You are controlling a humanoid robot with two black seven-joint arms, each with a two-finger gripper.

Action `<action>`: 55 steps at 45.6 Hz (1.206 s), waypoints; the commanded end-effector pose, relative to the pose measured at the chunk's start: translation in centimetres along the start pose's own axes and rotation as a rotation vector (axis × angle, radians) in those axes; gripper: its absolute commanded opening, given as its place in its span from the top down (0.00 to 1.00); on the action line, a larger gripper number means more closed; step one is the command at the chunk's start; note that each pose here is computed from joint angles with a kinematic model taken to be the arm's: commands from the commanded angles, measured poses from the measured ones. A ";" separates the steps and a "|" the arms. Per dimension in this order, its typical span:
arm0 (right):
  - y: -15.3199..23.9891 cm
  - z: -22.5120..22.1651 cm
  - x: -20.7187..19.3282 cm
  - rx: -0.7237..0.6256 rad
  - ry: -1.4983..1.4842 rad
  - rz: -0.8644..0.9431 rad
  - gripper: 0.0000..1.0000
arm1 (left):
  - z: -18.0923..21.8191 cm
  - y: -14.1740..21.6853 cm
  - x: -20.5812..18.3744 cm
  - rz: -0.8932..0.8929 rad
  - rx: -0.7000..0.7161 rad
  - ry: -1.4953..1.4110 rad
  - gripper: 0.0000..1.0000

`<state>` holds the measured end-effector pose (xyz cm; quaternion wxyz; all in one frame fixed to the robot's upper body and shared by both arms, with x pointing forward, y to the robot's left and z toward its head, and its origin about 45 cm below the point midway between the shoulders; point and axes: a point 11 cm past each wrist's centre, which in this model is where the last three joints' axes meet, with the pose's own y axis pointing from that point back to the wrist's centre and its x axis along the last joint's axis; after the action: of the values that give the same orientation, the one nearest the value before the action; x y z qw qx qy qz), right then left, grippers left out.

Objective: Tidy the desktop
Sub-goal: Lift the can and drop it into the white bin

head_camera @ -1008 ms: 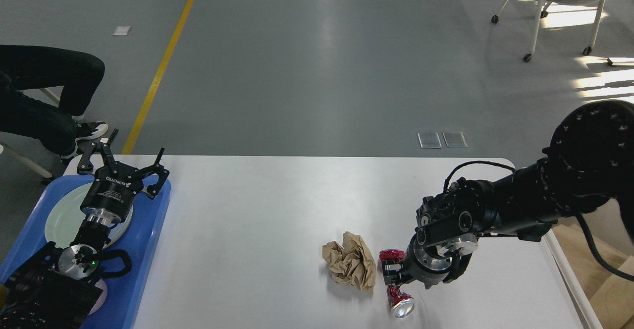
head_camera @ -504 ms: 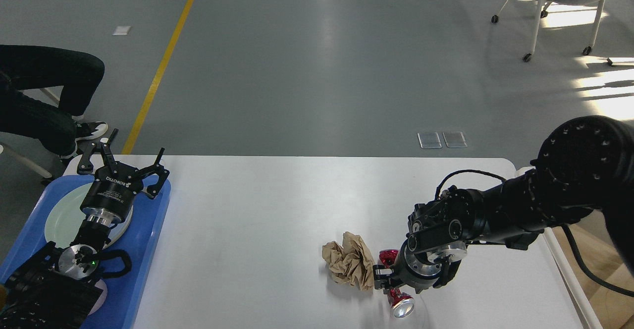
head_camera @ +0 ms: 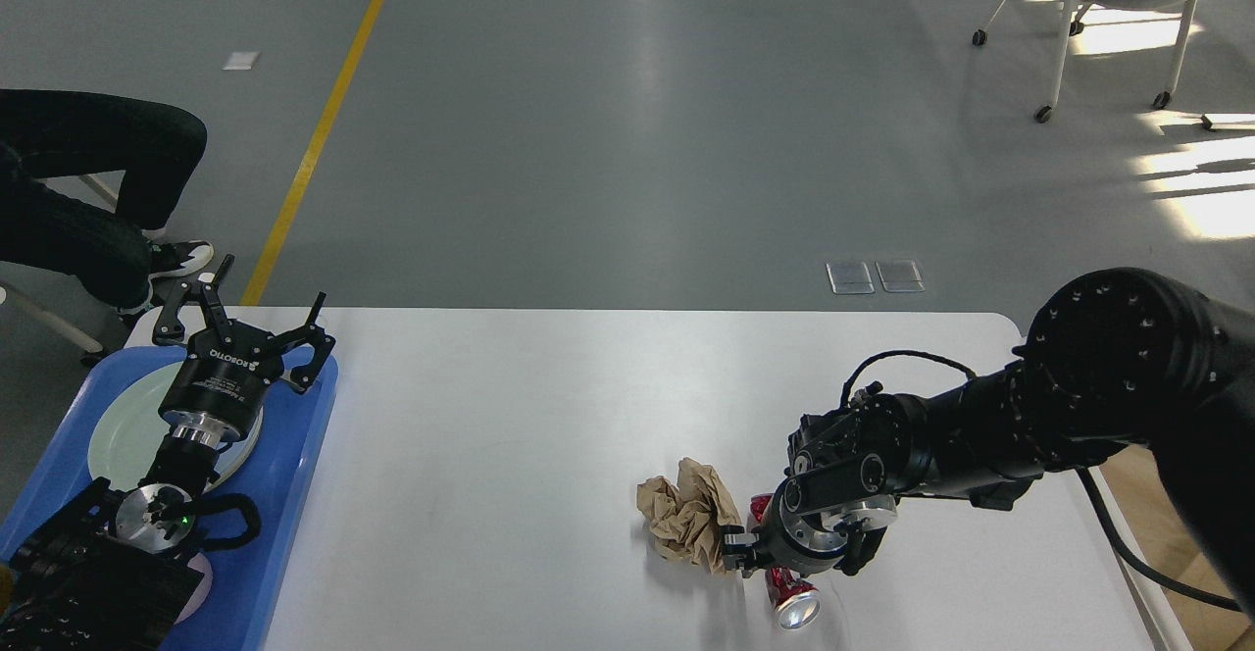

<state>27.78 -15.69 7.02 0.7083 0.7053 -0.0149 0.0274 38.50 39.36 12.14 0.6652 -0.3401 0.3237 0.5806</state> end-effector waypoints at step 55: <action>25.0 12.4 12.4 0.120 -0.216 0.154 1.00 | 0.0 0.0 0.0 0.000 0.000 0.000 0.03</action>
<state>37.92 -26.28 27.44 0.6748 0.7280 -0.1211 -0.0046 38.50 39.36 12.14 0.6652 -0.3401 0.3236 0.5806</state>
